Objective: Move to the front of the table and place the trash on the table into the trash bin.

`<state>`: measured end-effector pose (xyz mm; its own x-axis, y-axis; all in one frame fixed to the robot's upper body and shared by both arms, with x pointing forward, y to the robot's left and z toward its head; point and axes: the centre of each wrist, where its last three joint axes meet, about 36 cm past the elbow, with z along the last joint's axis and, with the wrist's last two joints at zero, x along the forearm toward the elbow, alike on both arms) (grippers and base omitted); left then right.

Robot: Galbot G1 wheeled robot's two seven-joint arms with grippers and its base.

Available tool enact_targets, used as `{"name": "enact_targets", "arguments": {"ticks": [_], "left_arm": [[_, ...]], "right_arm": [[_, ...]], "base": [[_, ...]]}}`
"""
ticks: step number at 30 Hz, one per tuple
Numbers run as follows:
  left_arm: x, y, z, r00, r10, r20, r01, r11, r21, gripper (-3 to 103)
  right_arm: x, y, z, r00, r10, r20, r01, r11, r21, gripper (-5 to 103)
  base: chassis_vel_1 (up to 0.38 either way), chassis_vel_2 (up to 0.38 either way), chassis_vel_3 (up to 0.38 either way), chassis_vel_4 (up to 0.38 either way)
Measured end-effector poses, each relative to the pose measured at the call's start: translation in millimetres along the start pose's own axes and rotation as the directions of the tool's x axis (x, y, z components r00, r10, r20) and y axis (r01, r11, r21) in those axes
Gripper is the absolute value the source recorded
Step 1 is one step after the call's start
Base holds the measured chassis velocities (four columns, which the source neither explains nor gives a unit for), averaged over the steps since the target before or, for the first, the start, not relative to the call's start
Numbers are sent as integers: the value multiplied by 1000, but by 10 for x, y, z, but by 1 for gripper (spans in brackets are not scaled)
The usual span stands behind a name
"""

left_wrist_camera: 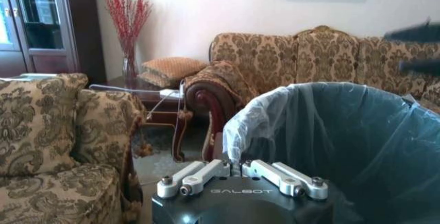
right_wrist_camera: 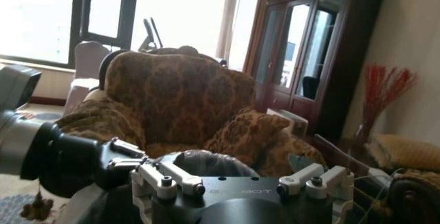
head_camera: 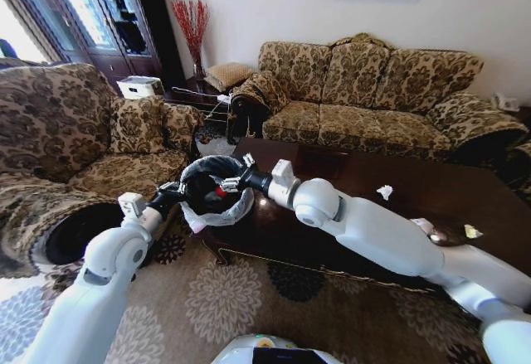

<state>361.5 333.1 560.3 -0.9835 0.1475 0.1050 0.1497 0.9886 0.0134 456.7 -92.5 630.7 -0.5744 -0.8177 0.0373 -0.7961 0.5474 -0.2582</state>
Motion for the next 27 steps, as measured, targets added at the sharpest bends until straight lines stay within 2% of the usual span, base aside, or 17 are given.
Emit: {"name": "enact_targets", "arguments": {"ticks": [2,4,5,6,7,9,10,13,14,16,18,21,22,25,27], "left_arm": [[15,-13,-3,1000,-1,5,1,1000,6,3],[22,-19,-4,1000,-1,8,1,1000,8,3],[37,-30,1,1000,-2,12,2,1000,14,3],[37,-30,1,1000,-2,12,2,1000,14,3],[46,-35,11,1000,-2,14,2,1000,16,3],[57,-33,28,1000,0,15,0,1000,7,3],[57,-33,28,1000,0,15,0,1000,7,3],[68,-46,34,1000,2,22,-2,1000,7,3],[68,-46,34,1000,2,22,-2,1000,7,3],[88,-71,49,1000,3,26,-4,1000,11,3],[92,-75,52,1000,4,26,-4,1000,12,3],[124,-114,85,999,8,35,-9,1000,14,3],[124,-114,85,999,8,35,-9,1000,14,3],[141,-146,98,999,10,48,-11,1000,20,3],[148,-155,97,998,10,55,-11,1000,20,3]], "right_arm": [[86,-88,-69,997,78,27,-77,997,-24,100],[117,-115,-82,995,98,29,-97,995,-31,100],[212,-201,-90,987,157,28,-155,987,-51,100],[212,-201,-90,987,157,28,-155,987,-51,100],[299,-269,-64,980,200,20,-199,978,-68,100],[584,-462,147,945,326,-39,-328,939,-107,100],[584,-462,147,945,326,-39,-328,939,-107,100],[1081,-669,533,866,485,-120,-496,863,-97,100],[1081,-669,533,866,485,-120,-496,863,-97,100],[1415,-663,856,824,536,-184,-555,828,-75,100],[1463,-652,906,818,542,-194,-563,823,-73,100],[1763,-579,1184,747,620,-242,-651,756,-72,100],[1763,-579,1184,747,620,-242,-651,756,-72,100],[1890,-580,1306,705,667,-241,-698,712,-73,100],[1928,-585,1335,697,675,-242,-708,702,-76,100]], "base": [[0,0,0,0],[0,0,0,0],[0,0,0,0],[0,0,0,0],[0,0,0,0],[0,0,0,0],[0,0,0,0],[0,0,0,0],[0,0,0,0],[0,0,0,0],[0,0,0,0],[-19,-29,41,33],[-28,-43,71,69],[-68,-80,97,99],[-100,-127,146,131]]}}
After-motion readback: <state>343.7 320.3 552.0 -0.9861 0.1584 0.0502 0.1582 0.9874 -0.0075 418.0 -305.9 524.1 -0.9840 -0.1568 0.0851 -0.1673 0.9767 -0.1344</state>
